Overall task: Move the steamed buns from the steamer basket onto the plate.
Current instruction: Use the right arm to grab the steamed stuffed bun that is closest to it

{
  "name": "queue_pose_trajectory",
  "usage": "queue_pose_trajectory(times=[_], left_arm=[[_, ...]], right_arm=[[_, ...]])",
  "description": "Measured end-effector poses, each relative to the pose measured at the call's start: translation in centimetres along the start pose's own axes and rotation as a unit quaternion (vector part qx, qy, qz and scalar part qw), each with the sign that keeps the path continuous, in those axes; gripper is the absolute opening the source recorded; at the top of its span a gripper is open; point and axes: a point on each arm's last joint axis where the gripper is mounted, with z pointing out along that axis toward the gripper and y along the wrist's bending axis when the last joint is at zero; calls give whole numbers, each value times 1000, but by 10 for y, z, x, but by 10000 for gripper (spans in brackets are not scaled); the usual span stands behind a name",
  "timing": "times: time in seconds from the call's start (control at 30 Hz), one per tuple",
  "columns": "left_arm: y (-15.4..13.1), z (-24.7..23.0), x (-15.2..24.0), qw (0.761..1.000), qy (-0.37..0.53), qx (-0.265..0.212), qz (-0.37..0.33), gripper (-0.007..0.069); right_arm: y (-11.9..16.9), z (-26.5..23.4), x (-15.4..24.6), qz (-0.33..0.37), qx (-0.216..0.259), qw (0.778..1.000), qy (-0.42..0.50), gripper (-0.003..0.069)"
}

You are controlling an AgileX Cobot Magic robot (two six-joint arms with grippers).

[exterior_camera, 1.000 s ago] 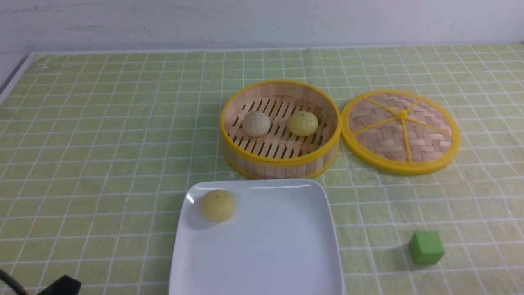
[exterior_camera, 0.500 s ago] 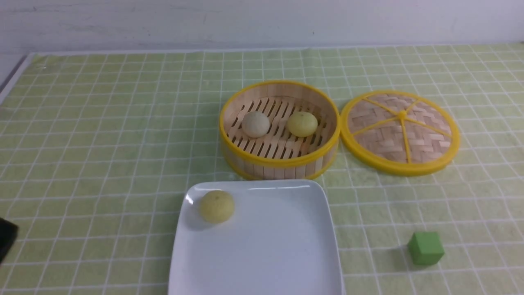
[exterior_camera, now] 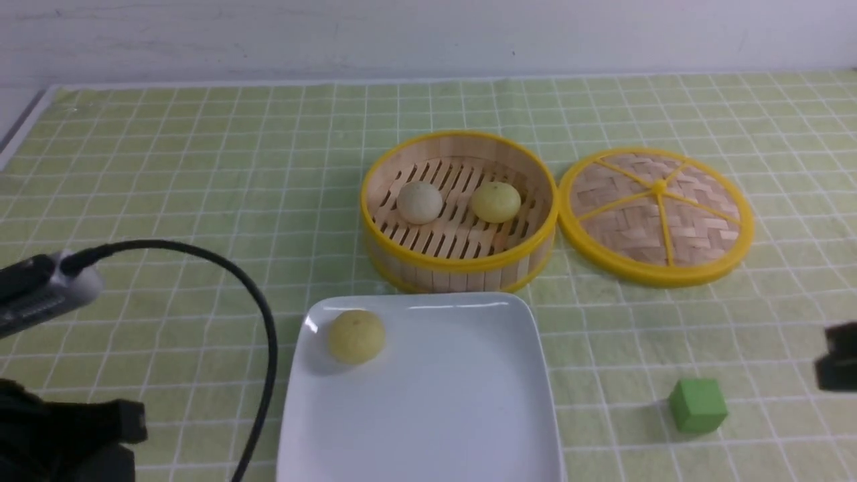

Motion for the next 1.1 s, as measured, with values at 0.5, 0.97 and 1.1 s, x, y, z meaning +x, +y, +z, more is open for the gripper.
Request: queue_pose_trajectory(times=[0.5, 0.97, 1.1], left_arm=[[-4, 8, -9, 1000, -9, 20, 10, 25], [-4, 8, -9, 1000, -9, 20, 10, 74], [-4, 8, -9, 1000, -9, 20, 10, 85]], right_arm=[[106, 115, -125, -183, -98, 978, 30, 329], [118, 237, -194, -221, 22, 973, -57, 325], [110, 268, -188, -211, 27, 976, -51, 244]])
